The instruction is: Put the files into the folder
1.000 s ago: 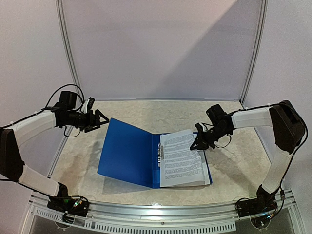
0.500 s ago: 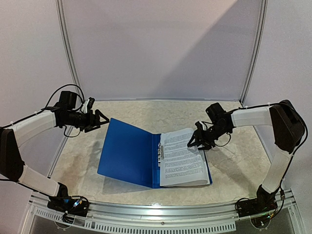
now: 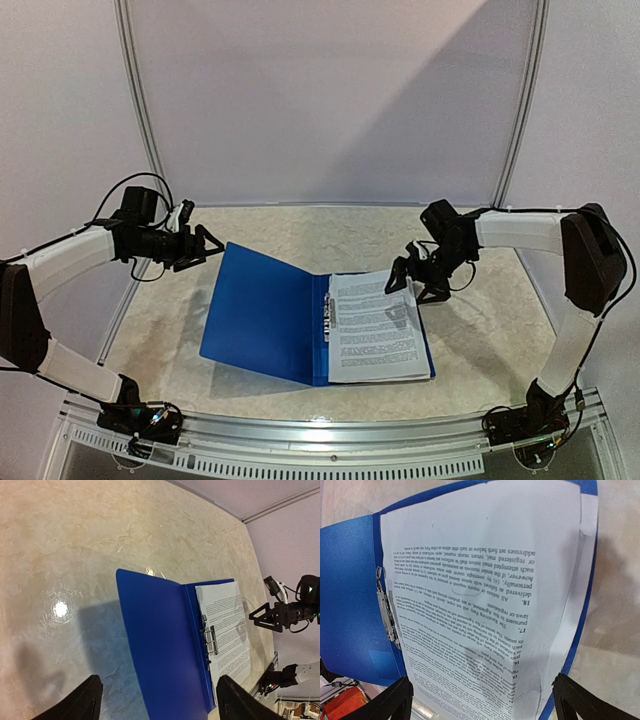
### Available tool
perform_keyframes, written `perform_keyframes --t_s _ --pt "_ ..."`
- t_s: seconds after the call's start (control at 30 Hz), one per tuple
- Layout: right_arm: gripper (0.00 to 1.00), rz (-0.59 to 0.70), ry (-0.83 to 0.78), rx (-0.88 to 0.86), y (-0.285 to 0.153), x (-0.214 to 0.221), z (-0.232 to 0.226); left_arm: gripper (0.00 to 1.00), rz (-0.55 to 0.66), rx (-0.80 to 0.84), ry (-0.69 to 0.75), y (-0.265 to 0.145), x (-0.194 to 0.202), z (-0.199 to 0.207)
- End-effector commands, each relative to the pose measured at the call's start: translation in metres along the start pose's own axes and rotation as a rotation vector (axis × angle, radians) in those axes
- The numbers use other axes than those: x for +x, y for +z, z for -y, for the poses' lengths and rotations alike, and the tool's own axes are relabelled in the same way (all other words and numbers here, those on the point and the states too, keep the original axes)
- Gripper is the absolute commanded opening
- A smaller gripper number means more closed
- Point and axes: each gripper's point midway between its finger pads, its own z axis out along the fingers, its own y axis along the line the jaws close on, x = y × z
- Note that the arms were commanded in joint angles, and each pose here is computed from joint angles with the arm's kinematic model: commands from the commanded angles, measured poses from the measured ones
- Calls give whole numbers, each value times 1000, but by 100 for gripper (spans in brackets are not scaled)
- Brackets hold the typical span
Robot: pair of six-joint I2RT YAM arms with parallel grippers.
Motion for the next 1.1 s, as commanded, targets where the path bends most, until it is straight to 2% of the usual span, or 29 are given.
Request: perform_keyframes --t_s 0.0,0.1,0.13,0.27,0.33,0.47,0.6,0.83,1.07 --pt "99 52 -42 166 -26 -6 13 80 -4 11 18 3 1 4" --pt "98 97 -68 230 -38 -9 19 80 -2 10 22 2 0 4" --pt "95 104 -88 210 -37 -8 13 80 -1 11 22 2 0 4" --pt "47 79 -144 120 -24 7 -13 81 -3 8 24 2 0 3" --pt "29 54 -145 134 -13 14 -13 80 -4 8 25 2 0 3" --pt "6 7 -111 148 8 24 -2 80 -3 7 24 2 0 3" --pt "1 -16 -97 218 25 26 18 81 -3 7 24 2 0 3" --pt "0 -77 -92 194 60 27 26 80 -2 7 28 1 0 4" --pt "0 -78 -80 207 57 29 28 80 -4 8 27 2 0 3"
